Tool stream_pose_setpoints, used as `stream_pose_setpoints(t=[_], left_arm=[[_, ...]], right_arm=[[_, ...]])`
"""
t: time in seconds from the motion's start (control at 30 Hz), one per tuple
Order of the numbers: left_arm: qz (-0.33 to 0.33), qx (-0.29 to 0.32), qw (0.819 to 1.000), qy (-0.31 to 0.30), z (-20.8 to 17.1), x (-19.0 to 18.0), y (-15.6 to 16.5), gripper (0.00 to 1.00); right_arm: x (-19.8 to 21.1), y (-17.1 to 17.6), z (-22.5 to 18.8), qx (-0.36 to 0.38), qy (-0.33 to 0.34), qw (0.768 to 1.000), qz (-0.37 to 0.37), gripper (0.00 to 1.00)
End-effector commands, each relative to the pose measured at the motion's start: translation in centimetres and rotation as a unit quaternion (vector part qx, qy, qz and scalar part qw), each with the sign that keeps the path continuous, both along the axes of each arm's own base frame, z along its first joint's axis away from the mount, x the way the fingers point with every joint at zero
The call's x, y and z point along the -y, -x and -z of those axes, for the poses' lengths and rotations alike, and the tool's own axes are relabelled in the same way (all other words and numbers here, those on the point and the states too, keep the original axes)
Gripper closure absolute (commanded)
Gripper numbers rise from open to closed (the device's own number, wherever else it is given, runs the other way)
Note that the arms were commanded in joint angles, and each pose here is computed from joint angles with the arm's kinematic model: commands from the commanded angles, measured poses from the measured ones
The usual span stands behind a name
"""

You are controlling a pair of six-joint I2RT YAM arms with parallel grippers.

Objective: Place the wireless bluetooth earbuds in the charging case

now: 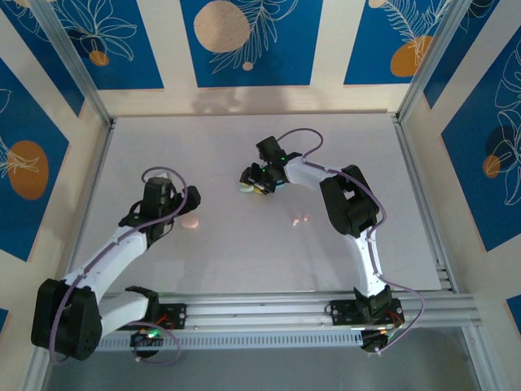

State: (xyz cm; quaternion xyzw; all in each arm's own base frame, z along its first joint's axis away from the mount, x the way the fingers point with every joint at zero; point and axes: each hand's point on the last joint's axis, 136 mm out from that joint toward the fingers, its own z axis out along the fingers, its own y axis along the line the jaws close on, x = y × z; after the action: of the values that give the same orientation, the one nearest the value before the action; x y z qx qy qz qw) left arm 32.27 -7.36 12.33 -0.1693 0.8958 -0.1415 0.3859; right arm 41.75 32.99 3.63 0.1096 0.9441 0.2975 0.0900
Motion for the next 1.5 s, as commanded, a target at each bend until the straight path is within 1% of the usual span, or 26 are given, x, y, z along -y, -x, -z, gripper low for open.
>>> stream_pose_setpoints(t=[0.0,0.1,0.17,0.3,0.43,0.53,0.63,0.8,0.9,1.0,1.1,1.2,1.3,1.37,1.47], left_arm=[[-0.024,-0.039,0.999,0.017,1.9,-0.7,0.5,0.10],[-0.035,-0.063,0.997,0.019,3.4,-1.2,0.6,0.11],[-0.044,-0.082,0.995,0.023,4.3,-1.3,0.8,0.11],[-0.043,-0.107,0.993,0.028,5.7,-1.2,1.0,0.15],[-0.037,-0.120,0.992,0.027,6.6,-1.0,1.3,0.17],[-0.021,-0.128,0.991,0.030,7.2,-0.5,1.2,0.18],[0.002,-0.128,0.991,0.033,7.6,0.2,0.7,0.20],[0.028,-0.150,0.988,0.020,8.6,0.6,0.7,0.25],[0.059,-0.156,0.986,0.022,8.9,1.5,0.6,0.26],[0.093,-0.151,0.984,0.024,8.9,2.7,0.5,0.30],[0.130,-0.146,0.980,0.031,8.8,4.4,0.6,0.34],[0.150,-0.154,0.976,0.042,8.8,5.9,0.9,0.40],[0.165,-0.148,0.974,0.051,8.3,7.4,1.2,0.41],[0.173,-0.152,0.971,0.070,8.3,8.6,1.6,0.42],[0.175,-0.152,0.968,0.097,8.0,10.1,2.3,0.44]], right_arm=[[1.2,1.1,-0.8,0.000,0.046,0.999,-0.015,0.46],[1.8,1.3,-2.3,0.016,0.051,0.998,-0.020,0.40],[2.1,1.4,-3.3,0.026,0.056,0.998,-0.026,0.39],[1.4,2.2,-6.1,0.059,0.038,0.995,-0.066,0.39],[0.8,4.0,-8.5,0.094,0.018,0.991,-0.097,0.39],[0.7,5.0,-9.1,0.095,0.001,0.990,-0.102,0.39],[1.1,5.7,-9.0,0.091,-0.004,0.990,-0.103,0.39],[2.1,6.2,-8.6,0.075,-0.011,0.992,-0.096,0.39],[2.6,6.3,-8.4,0.069,-0.014,0.993,-0.091,0.39],[2.9,6.5,-8.3,0.069,-0.017,0.993,-0.093,0.39],[1.9,7.0,-8.4,0.078,-0.047,0.988,-0.126,0.40],[1.7,7.4,-7.8,0.077,-0.043,0.986,-0.139,0.40],[1.7,8.0,-7.2,0.077,-0.040,0.984,-0.154,0.40],[1.1,8.7,-7.1,0.088,-0.043,0.979,-0.181,0.41],[0.3,10.2,-6.5,0.114,-0.020,0.968,-0.224,0.43]])
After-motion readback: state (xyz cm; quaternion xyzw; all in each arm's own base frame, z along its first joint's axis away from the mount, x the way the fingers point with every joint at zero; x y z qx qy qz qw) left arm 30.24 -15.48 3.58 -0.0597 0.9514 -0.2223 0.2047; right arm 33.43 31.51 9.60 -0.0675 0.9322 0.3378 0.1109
